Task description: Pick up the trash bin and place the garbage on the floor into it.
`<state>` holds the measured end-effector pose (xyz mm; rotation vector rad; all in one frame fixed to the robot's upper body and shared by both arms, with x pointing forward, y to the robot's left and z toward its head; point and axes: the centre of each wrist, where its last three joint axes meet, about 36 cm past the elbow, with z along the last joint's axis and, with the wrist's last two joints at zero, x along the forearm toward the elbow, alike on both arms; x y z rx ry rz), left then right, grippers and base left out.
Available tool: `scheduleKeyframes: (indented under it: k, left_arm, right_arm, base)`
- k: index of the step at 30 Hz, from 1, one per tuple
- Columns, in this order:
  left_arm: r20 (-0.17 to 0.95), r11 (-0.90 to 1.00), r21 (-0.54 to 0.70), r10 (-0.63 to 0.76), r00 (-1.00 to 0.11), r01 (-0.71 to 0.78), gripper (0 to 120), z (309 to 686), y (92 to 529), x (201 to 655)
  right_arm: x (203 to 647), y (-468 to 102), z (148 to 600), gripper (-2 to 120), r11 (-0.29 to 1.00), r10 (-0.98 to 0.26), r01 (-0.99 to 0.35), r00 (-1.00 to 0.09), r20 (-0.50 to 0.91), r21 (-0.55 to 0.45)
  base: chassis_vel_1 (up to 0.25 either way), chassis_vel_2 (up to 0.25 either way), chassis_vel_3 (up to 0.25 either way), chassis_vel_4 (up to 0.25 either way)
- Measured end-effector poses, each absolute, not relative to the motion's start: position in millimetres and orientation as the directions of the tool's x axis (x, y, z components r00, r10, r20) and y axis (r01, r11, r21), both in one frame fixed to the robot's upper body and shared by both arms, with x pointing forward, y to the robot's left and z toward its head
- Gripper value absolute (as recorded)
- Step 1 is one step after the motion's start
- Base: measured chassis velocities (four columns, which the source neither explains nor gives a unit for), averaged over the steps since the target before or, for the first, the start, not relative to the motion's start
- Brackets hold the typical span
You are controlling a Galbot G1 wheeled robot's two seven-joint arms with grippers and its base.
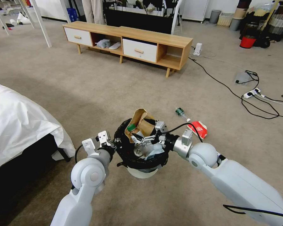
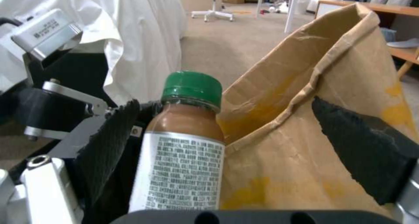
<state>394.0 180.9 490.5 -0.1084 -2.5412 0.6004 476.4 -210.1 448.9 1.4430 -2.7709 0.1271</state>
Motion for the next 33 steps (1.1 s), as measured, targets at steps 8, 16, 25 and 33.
scheduleKeyframes:
  k: [8, 16, 25, 33]
  left_arm:
    - [0.484, 0.901, -0.427, 0.155, -0.861, -0.078, 4, 484, 189, 402]
    - [0.489, 0.897, -0.432, 0.145, -0.860, -0.094, 4, 479, 193, 408]
    - [0.480, 0.886, -0.450, 0.136, -0.867, -0.110, 4, 474, 194, 422]
    - [0.472, 0.881, -0.459, 0.136, -0.871, -0.111, 4, 475, 195, 427]
  right_arm:
    - [476, -208, 451, 100, 0.572, -0.817, -0.818, -0.575, 0.044, -0.064]
    - [476, -209, 450, 100, 0.578, -0.812, -0.814, -0.581, 0.049, -0.062]
    - [474, -206, 443, 100, 0.587, -0.805, -0.808, -0.589, 0.067, -0.046]
    - [466, -205, 432, 100, 0.588, -0.803, -0.808, -0.588, 0.094, -0.033]
  base:
    - [0.000, 0.000, 0.000, 0.000]
    - [0.000, 0.000, 0.000, 0.000]
    - [0.000, 0.000, 0.000, 0.000]
    - [0.000, 0.000, 0.000, 0.000]
